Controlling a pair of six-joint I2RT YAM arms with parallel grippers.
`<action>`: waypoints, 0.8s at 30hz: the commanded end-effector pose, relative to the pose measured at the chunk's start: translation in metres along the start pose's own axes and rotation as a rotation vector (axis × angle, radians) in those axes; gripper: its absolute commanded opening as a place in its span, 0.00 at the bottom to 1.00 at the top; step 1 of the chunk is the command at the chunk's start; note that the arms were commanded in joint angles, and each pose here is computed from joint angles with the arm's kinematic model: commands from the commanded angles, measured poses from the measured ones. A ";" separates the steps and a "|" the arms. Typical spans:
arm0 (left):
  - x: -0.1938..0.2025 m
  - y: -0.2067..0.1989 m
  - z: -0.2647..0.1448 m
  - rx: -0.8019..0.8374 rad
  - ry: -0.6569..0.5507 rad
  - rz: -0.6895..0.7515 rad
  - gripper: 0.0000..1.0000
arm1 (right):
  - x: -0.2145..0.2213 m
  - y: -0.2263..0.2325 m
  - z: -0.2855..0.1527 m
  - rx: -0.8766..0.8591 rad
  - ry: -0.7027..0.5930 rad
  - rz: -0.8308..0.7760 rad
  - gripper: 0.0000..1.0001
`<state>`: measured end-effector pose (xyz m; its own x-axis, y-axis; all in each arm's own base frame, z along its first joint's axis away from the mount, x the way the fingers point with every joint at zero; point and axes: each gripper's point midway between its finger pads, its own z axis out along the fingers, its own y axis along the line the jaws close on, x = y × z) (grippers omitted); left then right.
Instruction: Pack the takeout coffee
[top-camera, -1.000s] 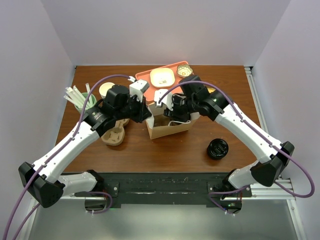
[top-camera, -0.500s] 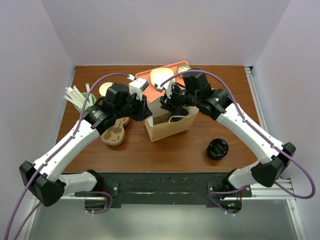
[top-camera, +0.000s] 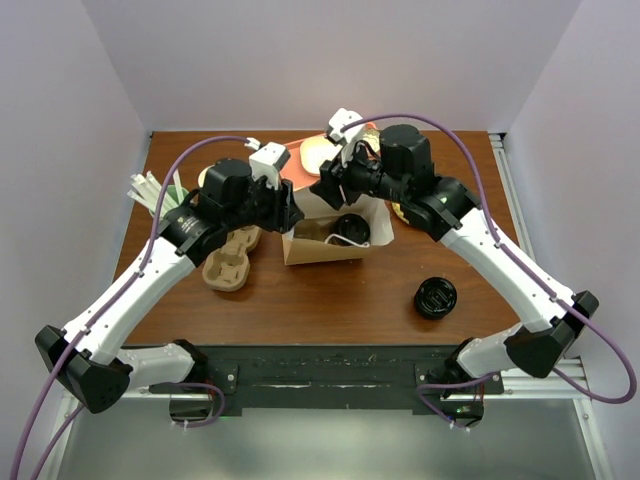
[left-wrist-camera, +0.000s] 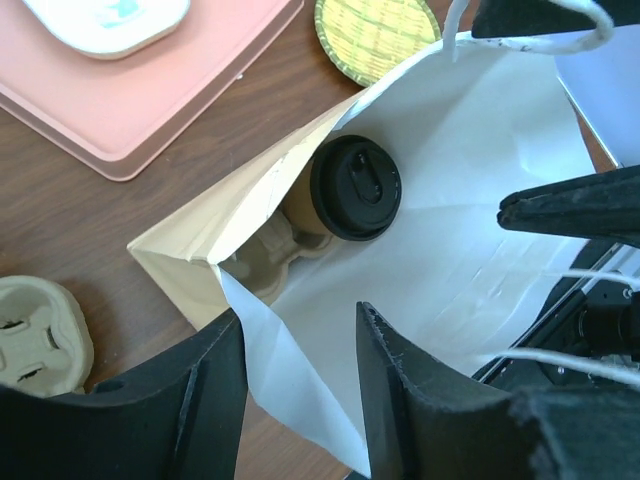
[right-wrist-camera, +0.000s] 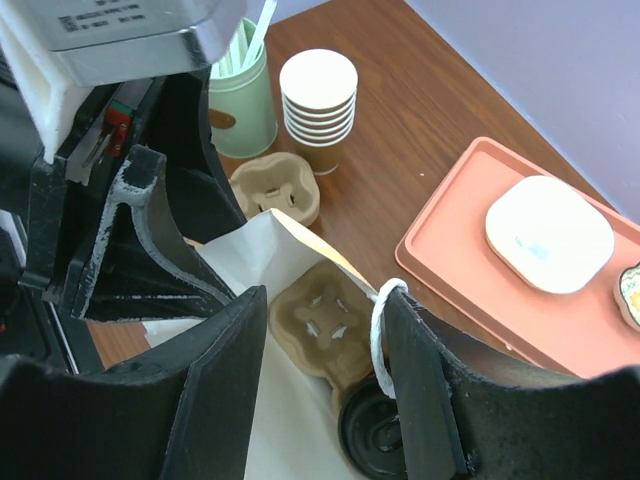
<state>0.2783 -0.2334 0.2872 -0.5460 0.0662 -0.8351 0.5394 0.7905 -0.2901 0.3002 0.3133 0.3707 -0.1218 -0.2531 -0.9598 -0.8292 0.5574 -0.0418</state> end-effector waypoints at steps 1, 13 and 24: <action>-0.032 -0.003 -0.007 -0.002 -0.100 -0.008 0.50 | -0.041 -0.002 -0.013 0.033 -0.131 0.065 0.54; -0.027 0.002 0.002 -0.024 -0.108 -0.045 0.49 | -0.017 -0.005 0.006 0.019 -0.042 0.034 0.53; -0.022 0.004 0.004 -0.029 -0.099 -0.057 0.48 | -0.006 -0.004 0.014 0.006 -0.013 0.030 0.53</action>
<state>0.2875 -0.2329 0.2942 -0.5378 0.0018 -0.8431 0.4952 0.8100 -0.3141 0.3104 0.3213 0.3537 -0.1839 -0.2555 -0.9492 -0.8158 0.5783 0.0024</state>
